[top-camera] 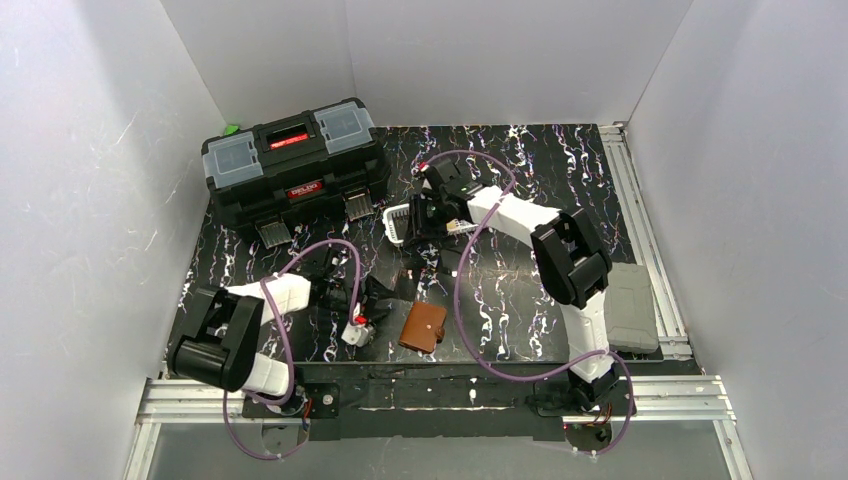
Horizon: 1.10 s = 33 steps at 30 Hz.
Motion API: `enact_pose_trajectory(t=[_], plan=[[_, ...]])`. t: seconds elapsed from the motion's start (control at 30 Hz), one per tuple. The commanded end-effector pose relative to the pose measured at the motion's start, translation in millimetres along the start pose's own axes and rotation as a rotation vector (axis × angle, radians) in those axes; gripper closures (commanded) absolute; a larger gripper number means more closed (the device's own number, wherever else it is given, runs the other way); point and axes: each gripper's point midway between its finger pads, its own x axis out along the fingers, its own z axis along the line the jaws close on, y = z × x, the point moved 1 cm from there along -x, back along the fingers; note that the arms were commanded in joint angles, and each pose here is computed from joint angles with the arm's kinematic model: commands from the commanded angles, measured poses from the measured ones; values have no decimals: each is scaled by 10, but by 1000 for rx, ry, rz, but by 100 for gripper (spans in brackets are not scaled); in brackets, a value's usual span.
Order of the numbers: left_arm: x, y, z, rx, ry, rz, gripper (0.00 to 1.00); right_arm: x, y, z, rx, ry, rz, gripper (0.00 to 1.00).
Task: Put the credit cards into the card holder
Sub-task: Move the credit card to the corner of the board.
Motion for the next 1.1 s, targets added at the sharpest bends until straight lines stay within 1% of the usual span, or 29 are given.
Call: enact_pose_trajectory(t=[0.0, 0.13, 0.23, 0.4, 0.63, 0.83, 0.97, 1.07], plan=[[-93, -377, -141, -99, 62, -90, 47, 167, 144, -102, -45, 59, 41, 61], [-161, -563, -193, -122, 63, -98, 45, 235, 288, -185, -53, 92, 51, 62], [-185, -678, -232, -111, 46, -98, 42, 265, 332, -215, -62, 113, 51, 62], [-202, -803, -307, -116, 43, -82, 41, 327, 423, -177, -79, 120, 64, 62], [-171, -952, -491, -116, 50, -91, 41, 381, 847, -129, -96, 132, 139, 64], [-110, -1032, -644, -125, 56, -106, 40, 342, 1250, -63, -115, 147, 206, 65], [-63, -1033, -698, -111, 49, -105, 37, 280, 1380, -53, -133, 171, 227, 66], [-7, -999, -725, -102, 46, -96, 37, 232, 1430, -34, -160, 177, 238, 67]])
